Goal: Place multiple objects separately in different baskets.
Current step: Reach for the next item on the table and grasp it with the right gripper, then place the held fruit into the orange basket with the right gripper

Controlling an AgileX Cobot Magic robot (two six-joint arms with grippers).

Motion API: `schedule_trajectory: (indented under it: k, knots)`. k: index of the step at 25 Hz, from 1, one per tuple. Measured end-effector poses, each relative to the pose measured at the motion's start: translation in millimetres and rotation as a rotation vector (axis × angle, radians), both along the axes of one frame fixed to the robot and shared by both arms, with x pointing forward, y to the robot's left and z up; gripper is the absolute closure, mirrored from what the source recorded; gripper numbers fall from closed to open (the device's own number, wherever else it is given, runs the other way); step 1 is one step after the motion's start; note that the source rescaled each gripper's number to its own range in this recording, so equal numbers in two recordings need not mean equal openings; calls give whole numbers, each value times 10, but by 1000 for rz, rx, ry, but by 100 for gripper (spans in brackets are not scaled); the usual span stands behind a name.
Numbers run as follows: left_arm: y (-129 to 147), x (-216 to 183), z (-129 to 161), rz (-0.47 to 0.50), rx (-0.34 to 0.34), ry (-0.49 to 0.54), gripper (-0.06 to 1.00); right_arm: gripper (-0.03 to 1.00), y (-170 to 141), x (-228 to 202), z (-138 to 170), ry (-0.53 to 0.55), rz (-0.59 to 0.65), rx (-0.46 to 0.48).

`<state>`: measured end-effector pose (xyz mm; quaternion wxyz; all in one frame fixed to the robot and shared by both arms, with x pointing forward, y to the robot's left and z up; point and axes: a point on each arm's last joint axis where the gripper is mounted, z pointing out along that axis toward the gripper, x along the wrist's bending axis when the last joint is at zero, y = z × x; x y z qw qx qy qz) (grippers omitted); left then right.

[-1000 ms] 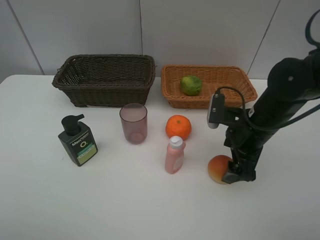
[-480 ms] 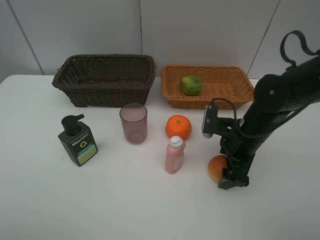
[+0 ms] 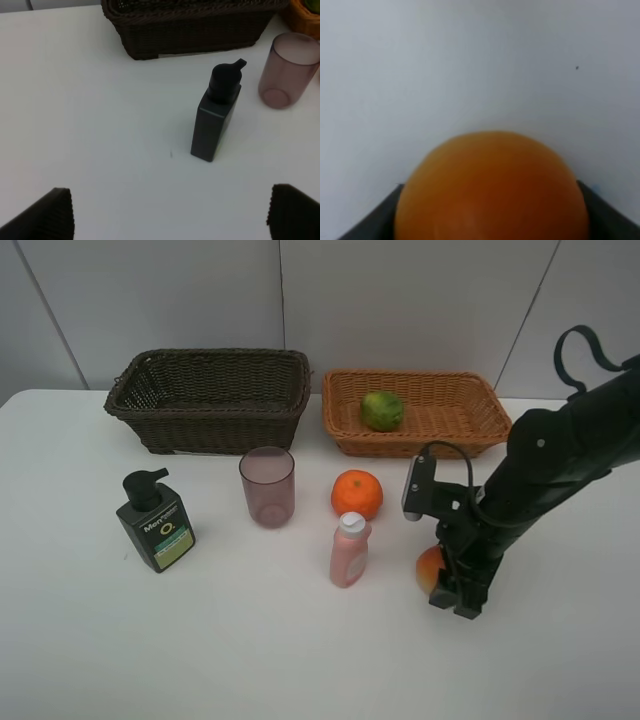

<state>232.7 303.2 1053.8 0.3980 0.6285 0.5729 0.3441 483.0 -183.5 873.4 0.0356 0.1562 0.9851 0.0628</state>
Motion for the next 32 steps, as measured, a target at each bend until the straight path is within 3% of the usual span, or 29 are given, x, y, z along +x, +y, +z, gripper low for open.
schedule_trajectory:
  k: [1, 17, 23, 27, 32]
  knots:
    - [0, 0, 0, 0, 0, 0, -6, 54, 1, -1, -1, -1, -3, 2]
    - [0, 0, 0, 0, 0, 0, -6, 54, 1, -2, 1, 0, -4, 3]
    - [0, 0, 0, 0, 0, 0, -6, 54, 60, 95, 184, 44, -15, 2]
    - [0, 0, 0, 0, 0, 0, -6, 54, 147, 260, 415, 70, -168, 24]
    - [0, 0, 0, 0, 0, 0, -6, 54, 209, 522, 715, 29, -462, 30]
